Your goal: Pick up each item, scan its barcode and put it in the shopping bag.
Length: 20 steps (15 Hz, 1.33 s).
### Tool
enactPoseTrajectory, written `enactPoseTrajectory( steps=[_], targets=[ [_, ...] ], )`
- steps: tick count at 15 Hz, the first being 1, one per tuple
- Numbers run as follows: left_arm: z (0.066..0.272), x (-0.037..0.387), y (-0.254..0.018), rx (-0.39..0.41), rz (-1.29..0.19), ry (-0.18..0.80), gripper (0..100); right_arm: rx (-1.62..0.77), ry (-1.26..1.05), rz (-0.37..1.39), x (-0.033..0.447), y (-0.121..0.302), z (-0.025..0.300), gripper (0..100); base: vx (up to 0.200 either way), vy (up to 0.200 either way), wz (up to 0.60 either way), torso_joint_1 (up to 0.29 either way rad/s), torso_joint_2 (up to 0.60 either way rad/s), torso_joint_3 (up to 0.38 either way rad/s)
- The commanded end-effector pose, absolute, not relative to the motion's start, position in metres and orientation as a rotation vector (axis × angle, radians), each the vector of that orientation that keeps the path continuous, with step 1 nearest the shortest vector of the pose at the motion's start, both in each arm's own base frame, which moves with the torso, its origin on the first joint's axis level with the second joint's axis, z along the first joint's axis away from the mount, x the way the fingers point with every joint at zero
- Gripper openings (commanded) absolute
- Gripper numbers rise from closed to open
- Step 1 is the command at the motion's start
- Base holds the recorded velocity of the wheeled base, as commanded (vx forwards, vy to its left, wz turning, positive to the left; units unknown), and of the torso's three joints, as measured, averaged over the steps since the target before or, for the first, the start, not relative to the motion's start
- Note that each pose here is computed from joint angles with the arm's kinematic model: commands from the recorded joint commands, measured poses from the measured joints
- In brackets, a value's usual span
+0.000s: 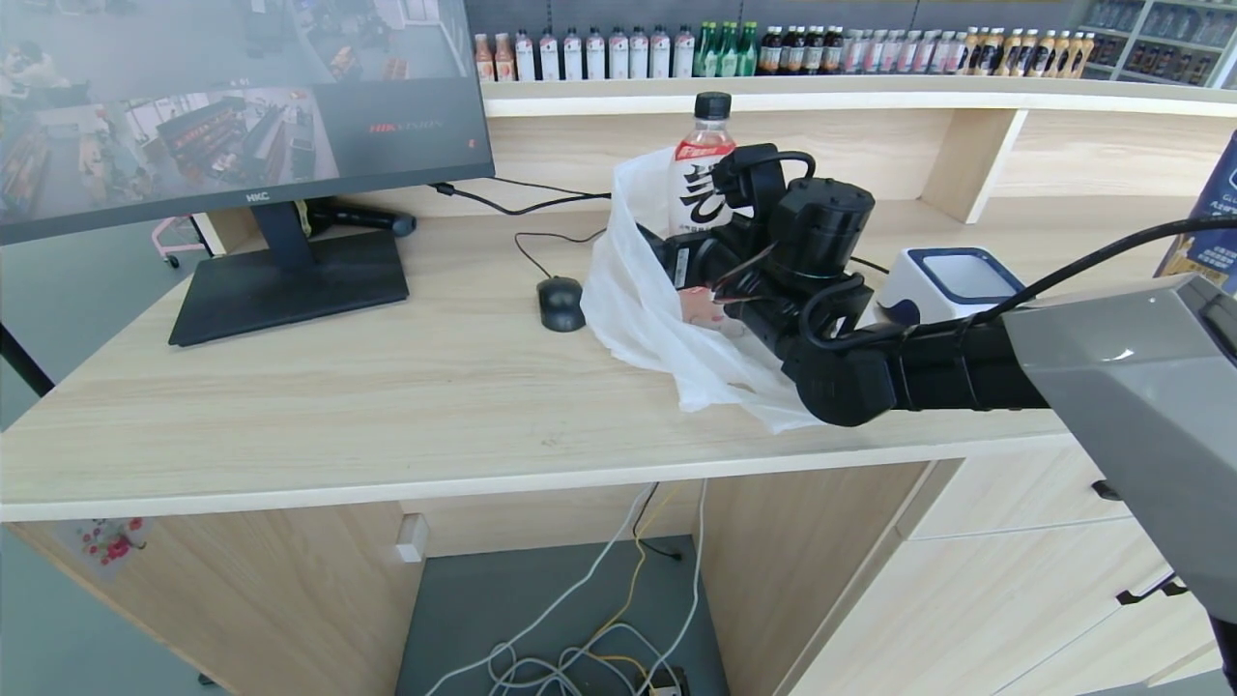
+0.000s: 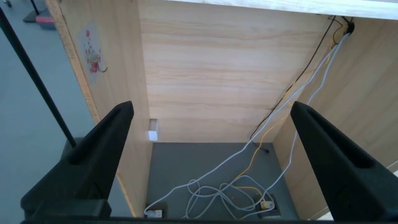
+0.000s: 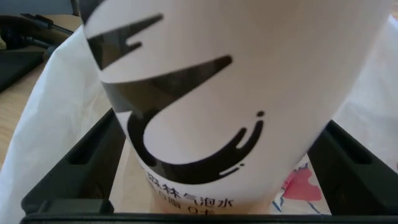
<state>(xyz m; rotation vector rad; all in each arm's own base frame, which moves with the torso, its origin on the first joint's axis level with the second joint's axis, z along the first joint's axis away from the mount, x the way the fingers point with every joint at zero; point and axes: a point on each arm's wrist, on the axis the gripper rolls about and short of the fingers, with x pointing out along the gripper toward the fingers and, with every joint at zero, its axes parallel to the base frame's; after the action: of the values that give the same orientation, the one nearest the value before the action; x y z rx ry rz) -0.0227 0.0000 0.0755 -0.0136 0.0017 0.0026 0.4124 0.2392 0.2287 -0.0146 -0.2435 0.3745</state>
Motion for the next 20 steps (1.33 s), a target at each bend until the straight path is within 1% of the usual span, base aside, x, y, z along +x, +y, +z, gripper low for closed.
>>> enactPoseTrajectory(
  steps=[1, 6, 10, 16, 20],
  targets=[
    [0.076, -0.023, 0.0, -0.014, 0.003, 0.002, 100, -0.016, -0.242, 0.373, 0.413, 0.24, 0.227, 100, 0.0, 0.0, 0.0, 0.0, 0.0, 0.0],
    [0.076, -0.023, 0.0, -0.014, 0.003, 0.002, 100, -0.013, -0.25, 0.371, 0.41, 0.238, 0.232, 100, 0.0, 0.0, 0.0, 0.0, 0.0, 0.0],
    [0.076, -0.023, 0.0, -0.014, 0.003, 0.002, 100, 0.002, -0.291, 0.371, 0.395, 0.233, 0.256, 100, 0.0, 0.0, 0.0, 0.0, 0.0, 0.0],
    [0.076, -0.023, 0.0, -0.014, 0.003, 0.002, 100, 0.016, -0.297, 0.39, 0.346, 0.228, 0.284, 100, 0.0, 0.0, 0.0, 0.0, 0.0, 0.0],
    [0.076, -0.023, 0.0, -0.014, 0.003, 0.002, 100, 0.031, -0.326, 0.385, 0.306, 0.203, 0.306, 100, 0.0, 0.0, 0.0, 0.0, 0.0, 0.0]
  ],
)
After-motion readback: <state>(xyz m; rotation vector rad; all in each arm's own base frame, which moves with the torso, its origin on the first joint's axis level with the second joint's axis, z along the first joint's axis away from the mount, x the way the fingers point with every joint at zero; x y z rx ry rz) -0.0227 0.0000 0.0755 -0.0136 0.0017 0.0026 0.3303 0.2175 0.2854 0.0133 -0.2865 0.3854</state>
